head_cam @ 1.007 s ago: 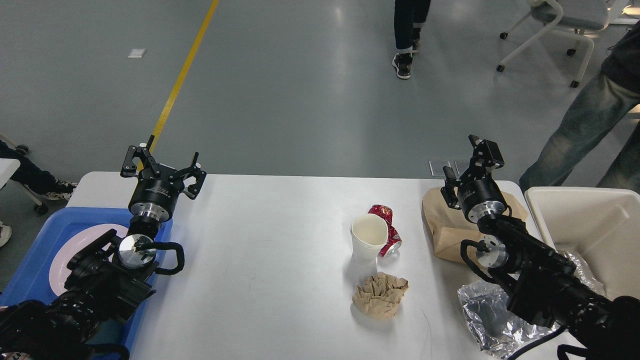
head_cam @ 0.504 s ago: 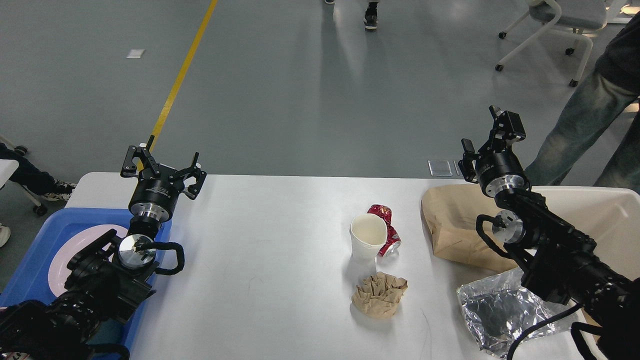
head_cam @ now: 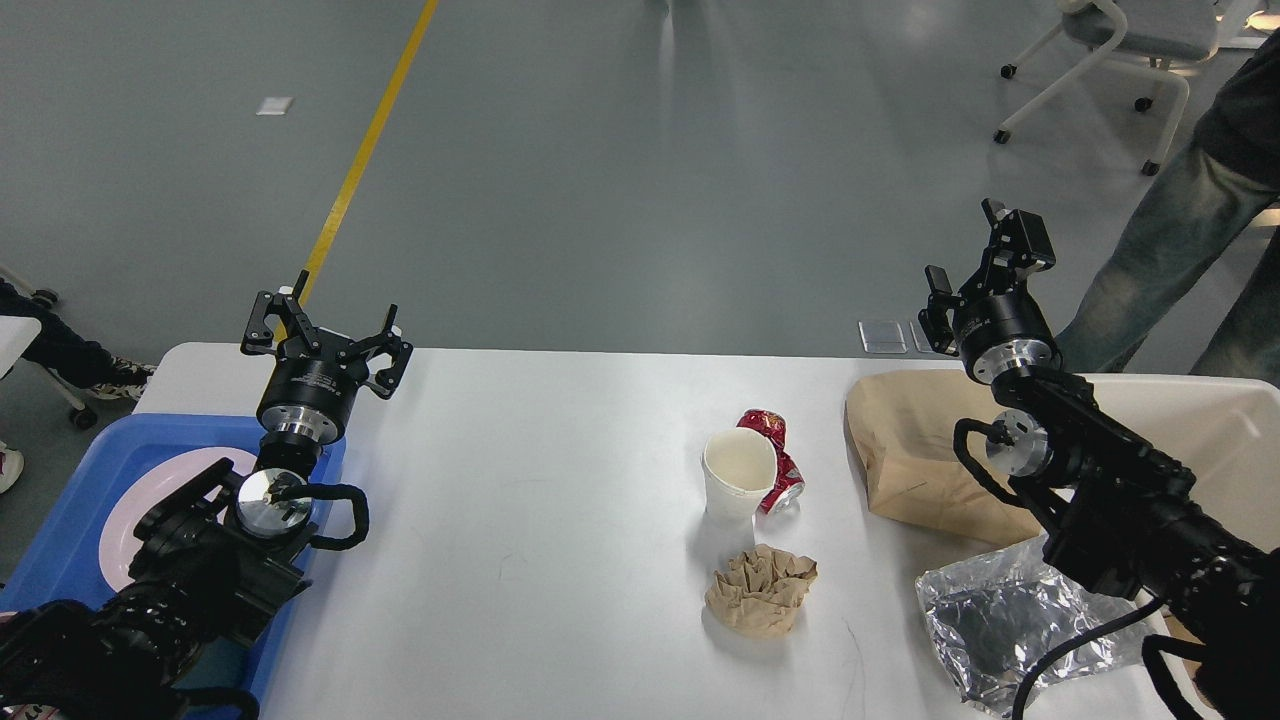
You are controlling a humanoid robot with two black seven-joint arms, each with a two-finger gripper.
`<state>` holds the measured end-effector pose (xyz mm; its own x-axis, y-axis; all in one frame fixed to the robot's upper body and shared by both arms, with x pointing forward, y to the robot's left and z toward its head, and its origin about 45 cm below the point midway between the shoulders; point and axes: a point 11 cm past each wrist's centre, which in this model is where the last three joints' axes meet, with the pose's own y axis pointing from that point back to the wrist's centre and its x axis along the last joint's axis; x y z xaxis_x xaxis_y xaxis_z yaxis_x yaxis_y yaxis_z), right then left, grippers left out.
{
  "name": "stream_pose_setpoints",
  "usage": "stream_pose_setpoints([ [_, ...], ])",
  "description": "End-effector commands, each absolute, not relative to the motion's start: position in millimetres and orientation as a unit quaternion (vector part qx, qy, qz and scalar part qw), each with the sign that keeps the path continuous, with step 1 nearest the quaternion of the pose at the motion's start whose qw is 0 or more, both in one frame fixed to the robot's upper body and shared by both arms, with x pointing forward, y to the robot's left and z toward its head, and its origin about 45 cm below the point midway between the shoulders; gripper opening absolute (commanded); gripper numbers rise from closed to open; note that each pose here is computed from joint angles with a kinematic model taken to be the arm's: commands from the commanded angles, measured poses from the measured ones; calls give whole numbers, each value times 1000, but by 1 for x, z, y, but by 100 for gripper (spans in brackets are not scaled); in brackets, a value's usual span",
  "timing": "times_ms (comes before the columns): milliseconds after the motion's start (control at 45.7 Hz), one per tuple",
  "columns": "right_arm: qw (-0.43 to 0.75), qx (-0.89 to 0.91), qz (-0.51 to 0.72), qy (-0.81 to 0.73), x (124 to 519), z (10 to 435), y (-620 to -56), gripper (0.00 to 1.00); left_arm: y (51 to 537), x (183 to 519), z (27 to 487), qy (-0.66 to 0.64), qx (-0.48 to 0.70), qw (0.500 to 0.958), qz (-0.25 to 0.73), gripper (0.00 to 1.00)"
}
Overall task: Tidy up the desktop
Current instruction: 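Lift the right gripper up from beside the paper bag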
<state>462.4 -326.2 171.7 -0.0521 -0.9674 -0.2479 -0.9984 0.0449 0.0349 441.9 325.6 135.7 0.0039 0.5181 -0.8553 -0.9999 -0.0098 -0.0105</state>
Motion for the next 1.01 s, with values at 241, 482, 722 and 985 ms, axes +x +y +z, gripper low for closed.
stream_pose_setpoints([
  [241, 71, -669, 101, 733, 459, 165, -340, 100, 325, 442, 136, 343, -352, 615, 616, 96],
  [482, 67, -667, 104, 735, 456, 160, -342, 100, 325, 442, 136, 343, -352, 615, 616, 97],
  [722, 68, -676, 101, 726, 457, 162, -336, 100, 325, 442, 135, 343, -352, 615, 617, 97],
  [985, 70, -672, 86, 733, 460, 175, -352, 100, 325, 442, 136, 343, -353, 615, 617, 97],
])
